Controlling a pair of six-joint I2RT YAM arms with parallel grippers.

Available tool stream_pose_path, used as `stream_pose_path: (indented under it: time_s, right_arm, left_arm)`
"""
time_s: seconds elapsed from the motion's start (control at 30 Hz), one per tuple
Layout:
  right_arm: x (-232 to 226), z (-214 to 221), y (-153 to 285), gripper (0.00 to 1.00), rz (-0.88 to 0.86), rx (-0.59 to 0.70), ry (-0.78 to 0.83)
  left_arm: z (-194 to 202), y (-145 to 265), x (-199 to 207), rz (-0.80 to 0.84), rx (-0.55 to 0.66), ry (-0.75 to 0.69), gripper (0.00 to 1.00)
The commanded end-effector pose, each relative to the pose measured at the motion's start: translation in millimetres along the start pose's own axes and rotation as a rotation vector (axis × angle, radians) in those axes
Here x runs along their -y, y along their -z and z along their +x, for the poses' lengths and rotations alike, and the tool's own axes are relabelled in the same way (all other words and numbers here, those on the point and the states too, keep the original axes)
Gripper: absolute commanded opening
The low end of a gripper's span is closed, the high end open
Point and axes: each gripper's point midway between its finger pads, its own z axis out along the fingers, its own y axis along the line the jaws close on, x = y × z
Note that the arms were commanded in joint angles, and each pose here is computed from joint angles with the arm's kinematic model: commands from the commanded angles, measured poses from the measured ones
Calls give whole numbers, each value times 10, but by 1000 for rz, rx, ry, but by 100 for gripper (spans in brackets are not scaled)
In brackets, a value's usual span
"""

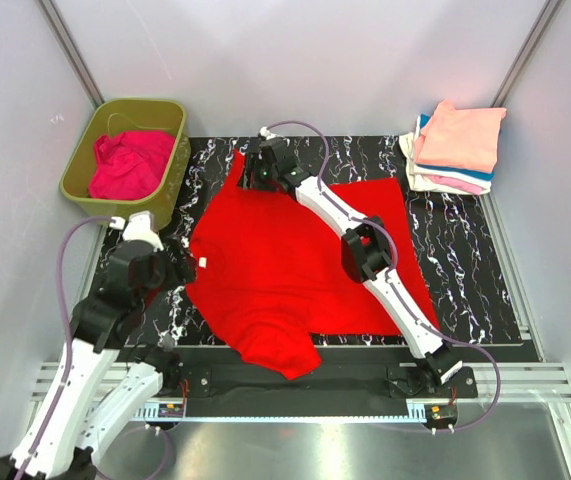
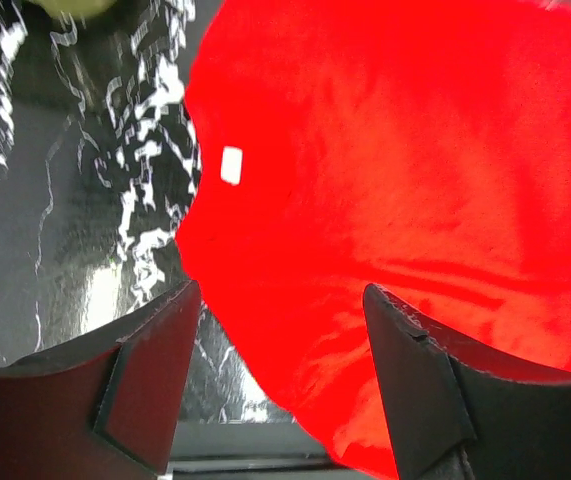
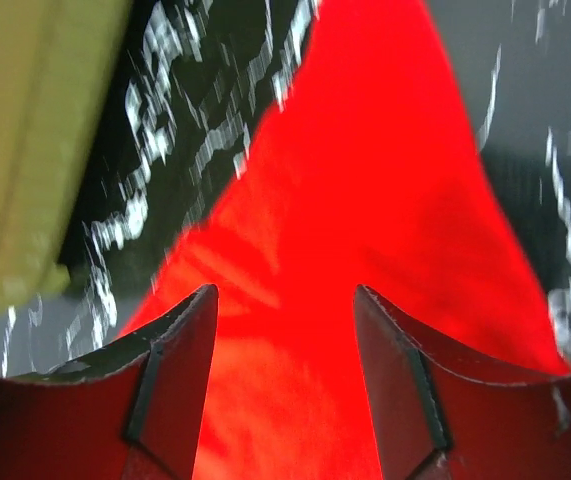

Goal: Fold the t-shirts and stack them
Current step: Flatten the tshirt out

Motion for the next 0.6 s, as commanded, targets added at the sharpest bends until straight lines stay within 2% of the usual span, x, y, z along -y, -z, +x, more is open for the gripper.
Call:
stream_pose_path:
  time_s: [0.0,0.17,0.23,0.3,0.43,0.5,0.57]
  right_arm:
    - [-215,-630,-42,64,-77,251,7]
    - [-244,-769,-191,66,-111,398,3]
    - [-301,-742,-238,66,-131,416,12]
    - [-150,-681,-333,66,-75,432,-7]
    - [6,-635,-338,65,-17,398,-78]
    - [150,-500,-332,67,58,336,-112]
    - [262,-424,-301,67,64,269,-228]
  left_arm:
    - [-193,108,14,25,112,27,71]
    - [-198,81,-2,23,108,36,67]
    - [-204,68,-3,22,102,36,66]
    - [-206,60,-8,21,101,39,65]
    - [-223,49,-39,12,105,48,64]
    - [-227,38,-44,12,105,52,64]
    - [-223,28,-47,11,101,52,64]
